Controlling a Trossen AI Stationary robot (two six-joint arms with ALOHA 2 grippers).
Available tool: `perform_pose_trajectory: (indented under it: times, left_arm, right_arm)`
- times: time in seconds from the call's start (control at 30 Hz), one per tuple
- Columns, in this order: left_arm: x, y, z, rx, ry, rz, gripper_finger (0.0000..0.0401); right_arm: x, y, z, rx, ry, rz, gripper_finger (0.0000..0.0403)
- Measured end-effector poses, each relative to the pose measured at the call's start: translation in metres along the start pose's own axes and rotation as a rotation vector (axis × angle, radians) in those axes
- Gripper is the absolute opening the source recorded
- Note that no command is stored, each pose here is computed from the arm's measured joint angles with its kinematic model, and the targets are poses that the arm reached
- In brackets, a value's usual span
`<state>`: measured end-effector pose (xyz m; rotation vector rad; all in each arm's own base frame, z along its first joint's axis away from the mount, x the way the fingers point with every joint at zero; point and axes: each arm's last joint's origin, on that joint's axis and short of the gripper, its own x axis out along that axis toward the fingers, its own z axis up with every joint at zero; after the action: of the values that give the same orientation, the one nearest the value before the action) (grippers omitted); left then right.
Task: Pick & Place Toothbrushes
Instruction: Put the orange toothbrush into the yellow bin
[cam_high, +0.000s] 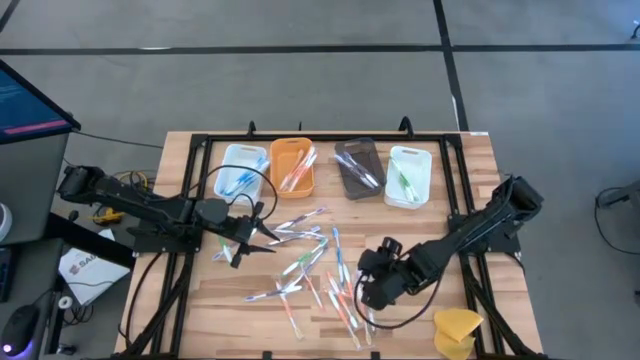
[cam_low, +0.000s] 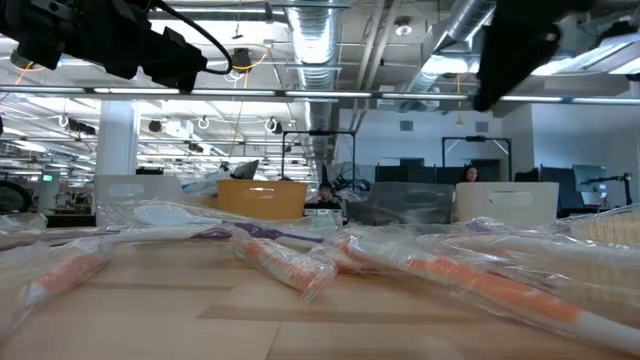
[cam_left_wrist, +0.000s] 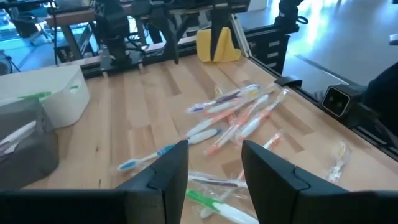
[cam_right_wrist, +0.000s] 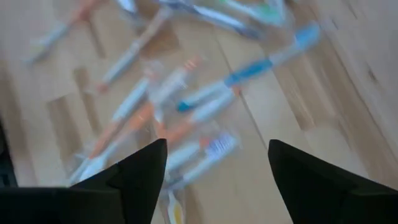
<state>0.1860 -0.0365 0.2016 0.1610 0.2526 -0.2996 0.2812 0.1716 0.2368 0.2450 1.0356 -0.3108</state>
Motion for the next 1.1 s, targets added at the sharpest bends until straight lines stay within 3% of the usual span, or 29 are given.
perform_pose_trajectory:
  times: [0.13, 0.27, 0.4, 0.7, 0.97, 1.1]
  left_arm:
    - [0.000, 0.000, 0.000, 0.004, 0.000, 0.003, 0.0145]
    - [0.001, 0.000, -0.002, -0.018, 0.011, 0.004, 0.0145]
    - [0.003, 0.001, -0.004, -0.085, 0.025, 0.010, 0.0145]
    - [0.011, 0.002, -0.010, -0.185, 0.063, 0.013, 0.0145]
    - [0.014, 0.002, -0.015, -0.208, 0.092, 0.012, 0.0145]
    - [0.014, 0.002, -0.015, -0.209, 0.095, 0.012, 0.0145]
  right_arm:
    - [0.015, 0.016, 0.004, -0.111, -0.052, 0.087, 0.0276]
    - [0.035, 0.029, 0.001, -0.098, -0.030, 0.137, 0.0276]
    - [0.062, 0.035, 0.001, -0.092, 0.040, 0.094, 0.0276]
    - [0.088, 0.036, 0.027, -0.052, 0.196, -0.077, 0.0276]
    - [0.110, 0.028, 0.030, 0.098, 0.315, -0.118, 0.0276]
    - [0.109, 0.030, 0.028, 0.115, 0.327, -0.115, 0.0276]
